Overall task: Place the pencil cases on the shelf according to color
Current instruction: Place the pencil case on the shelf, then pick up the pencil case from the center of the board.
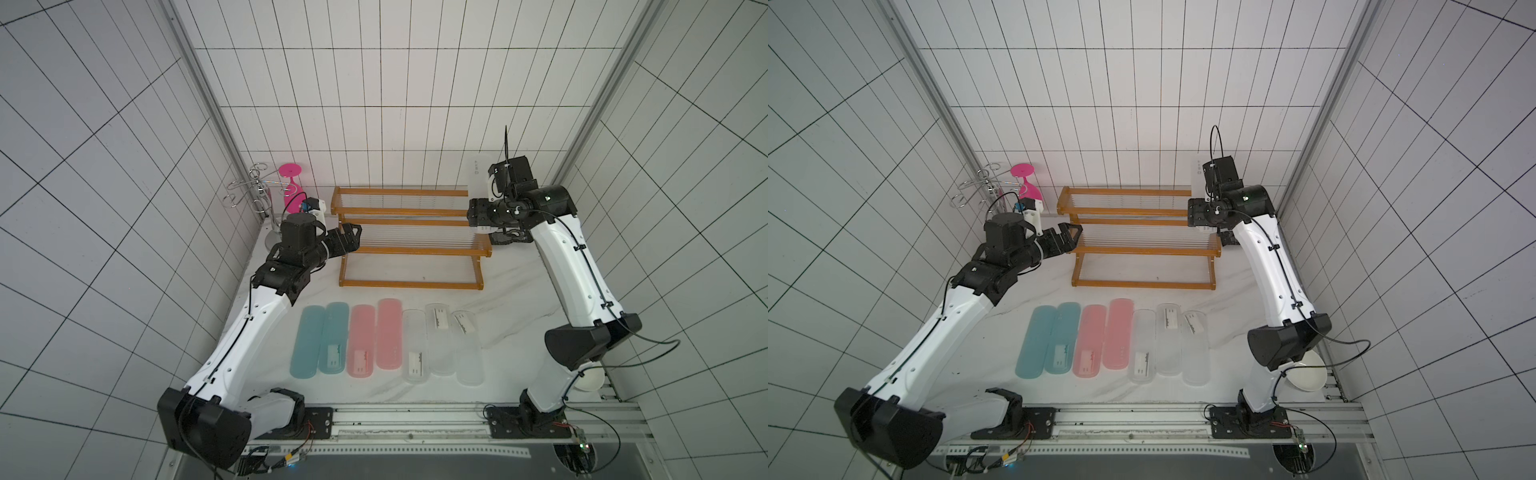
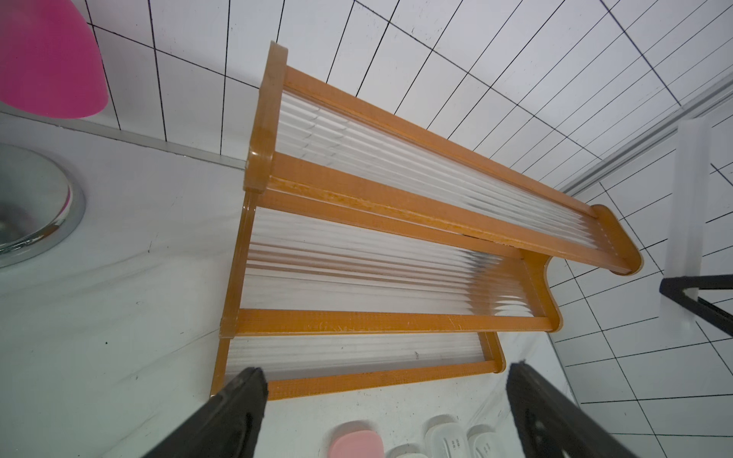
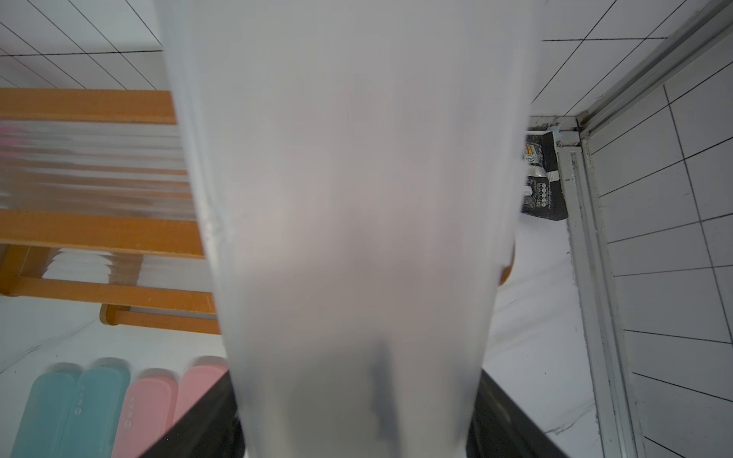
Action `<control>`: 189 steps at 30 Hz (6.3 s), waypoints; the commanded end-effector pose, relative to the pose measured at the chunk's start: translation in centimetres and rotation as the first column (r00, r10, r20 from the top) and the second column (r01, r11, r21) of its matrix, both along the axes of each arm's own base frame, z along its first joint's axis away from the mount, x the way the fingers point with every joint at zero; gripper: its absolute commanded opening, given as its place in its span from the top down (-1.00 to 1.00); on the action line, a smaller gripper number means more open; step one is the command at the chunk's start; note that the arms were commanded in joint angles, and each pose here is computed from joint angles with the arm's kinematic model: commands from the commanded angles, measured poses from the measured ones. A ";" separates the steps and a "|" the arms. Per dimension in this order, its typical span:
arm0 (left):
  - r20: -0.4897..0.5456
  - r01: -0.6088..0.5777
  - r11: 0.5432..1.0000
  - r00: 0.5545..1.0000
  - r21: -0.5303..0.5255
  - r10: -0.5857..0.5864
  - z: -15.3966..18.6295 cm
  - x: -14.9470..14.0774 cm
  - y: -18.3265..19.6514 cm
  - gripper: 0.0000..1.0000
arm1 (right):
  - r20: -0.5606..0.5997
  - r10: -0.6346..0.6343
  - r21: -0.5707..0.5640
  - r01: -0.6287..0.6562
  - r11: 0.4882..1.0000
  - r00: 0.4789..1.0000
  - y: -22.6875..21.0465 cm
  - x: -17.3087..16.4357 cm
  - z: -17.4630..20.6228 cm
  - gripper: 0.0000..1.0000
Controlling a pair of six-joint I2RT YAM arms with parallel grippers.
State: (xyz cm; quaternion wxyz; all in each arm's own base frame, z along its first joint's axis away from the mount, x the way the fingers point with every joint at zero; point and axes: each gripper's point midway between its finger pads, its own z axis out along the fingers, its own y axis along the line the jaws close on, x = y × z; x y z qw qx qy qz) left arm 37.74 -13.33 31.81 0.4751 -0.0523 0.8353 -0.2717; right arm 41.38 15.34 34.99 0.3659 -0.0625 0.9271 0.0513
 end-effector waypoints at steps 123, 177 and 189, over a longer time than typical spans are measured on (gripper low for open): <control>-0.155 -0.091 0.995 0.985 -0.053 0.082 -5.9 -8.6 1.0 -0.96 | -0.403 -0.013 0.138 0.075 0.988 0.915 0.8 -26.6 -27.6 -0.93; -0.131 -0.015 0.999 0.991 -0.041 0.010 -6.8 -7.2 -1.1 -0.97 | -0.414 -0.244 -0.028 0.255 0.967 0.877 -5.1 -27.1 -28.3 -0.98; -0.125 -0.024 0.998 0.992 -0.053 0.017 -7.2 -7.6 -0.8 -0.97 | -0.468 -0.115 0.002 0.132 0.991 0.876 -1.5 -27.4 -29.8 -0.98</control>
